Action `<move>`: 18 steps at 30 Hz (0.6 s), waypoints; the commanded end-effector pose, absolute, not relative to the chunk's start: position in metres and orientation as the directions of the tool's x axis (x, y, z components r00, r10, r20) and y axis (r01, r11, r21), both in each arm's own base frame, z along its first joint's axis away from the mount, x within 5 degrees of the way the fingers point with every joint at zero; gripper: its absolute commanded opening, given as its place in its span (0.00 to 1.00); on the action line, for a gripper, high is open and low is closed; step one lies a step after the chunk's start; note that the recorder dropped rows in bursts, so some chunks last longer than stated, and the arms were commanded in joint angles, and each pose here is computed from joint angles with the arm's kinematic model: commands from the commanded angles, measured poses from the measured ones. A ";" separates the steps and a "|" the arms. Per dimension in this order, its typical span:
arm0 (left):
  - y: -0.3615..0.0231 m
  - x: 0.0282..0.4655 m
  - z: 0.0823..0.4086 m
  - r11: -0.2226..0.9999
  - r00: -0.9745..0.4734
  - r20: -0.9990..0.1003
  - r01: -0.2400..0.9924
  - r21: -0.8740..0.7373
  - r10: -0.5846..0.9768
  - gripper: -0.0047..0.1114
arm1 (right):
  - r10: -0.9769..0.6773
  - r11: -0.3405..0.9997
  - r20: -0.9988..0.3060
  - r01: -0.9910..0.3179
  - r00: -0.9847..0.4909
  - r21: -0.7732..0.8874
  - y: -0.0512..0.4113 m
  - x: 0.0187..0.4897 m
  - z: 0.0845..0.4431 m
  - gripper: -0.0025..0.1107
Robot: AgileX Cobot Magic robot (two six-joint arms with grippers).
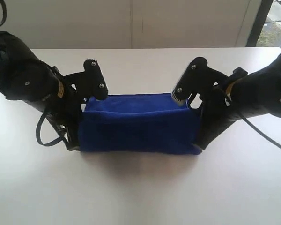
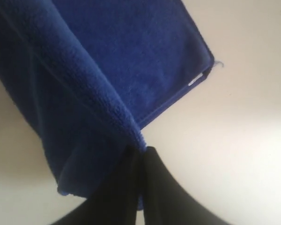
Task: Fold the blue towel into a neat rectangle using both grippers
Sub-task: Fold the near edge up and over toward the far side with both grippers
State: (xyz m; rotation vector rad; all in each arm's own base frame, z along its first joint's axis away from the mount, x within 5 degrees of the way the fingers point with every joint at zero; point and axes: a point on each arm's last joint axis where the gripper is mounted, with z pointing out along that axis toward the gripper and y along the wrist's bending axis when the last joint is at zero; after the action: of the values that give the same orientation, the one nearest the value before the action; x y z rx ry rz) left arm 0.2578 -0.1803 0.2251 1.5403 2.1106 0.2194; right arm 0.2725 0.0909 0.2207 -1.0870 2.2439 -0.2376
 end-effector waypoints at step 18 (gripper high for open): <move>-0.177 0.324 0.221 0.469 -0.232 -0.476 0.744 0.475 0.849 0.04 | -0.745 0.661 -0.497 -0.589 -0.445 -0.465 0.086 0.356 0.203 0.02</move>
State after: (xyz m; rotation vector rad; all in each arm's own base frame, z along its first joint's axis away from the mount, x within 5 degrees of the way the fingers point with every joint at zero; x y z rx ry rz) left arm 0.3147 -0.1778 0.2236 1.3393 2.0215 0.1874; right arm 0.3451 0.0901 0.2059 -1.0231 2.1941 -0.2686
